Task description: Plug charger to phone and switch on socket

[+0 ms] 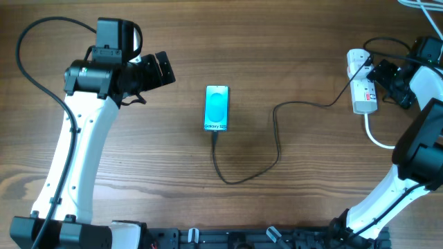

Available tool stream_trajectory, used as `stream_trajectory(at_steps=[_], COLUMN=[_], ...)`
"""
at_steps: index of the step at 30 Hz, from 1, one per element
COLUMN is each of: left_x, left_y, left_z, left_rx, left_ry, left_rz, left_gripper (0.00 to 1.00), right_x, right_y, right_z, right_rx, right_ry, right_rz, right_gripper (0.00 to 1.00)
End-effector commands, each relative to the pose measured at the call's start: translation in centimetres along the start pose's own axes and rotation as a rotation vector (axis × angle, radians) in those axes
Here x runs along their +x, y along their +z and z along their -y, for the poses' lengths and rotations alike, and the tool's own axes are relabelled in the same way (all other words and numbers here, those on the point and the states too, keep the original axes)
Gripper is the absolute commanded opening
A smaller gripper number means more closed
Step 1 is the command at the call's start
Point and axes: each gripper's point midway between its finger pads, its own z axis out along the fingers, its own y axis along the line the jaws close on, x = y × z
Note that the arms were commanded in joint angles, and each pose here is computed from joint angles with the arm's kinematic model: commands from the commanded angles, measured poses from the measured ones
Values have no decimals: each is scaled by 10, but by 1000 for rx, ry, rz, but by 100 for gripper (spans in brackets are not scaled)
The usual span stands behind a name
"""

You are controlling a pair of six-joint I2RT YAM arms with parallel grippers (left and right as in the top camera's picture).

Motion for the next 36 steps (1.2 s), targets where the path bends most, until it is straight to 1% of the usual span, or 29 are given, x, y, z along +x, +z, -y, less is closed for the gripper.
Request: stream_trajectory(at_steps=[1,30,33,36], left_x=[-2,-2,-2,-2], left_y=[0,0,0,0], left_z=[-3,-3,-3,-3], left_rx=[-13,-14,-13,-13], left_ry=[-11,-11,-11,-11], left_rz=[7,7,6,6], left_gripper=[100,100,100,100], right_x=[24,34,36,31], right_y=[15,14,8,-11], right_z=[-13,-17,-14,12], right_rx=[-49,-78,-71,85], right_ry=[-50,-46,-24,96], right_rz=[-91,-136,-147,-110], right_gripper=[100,100,100,100])
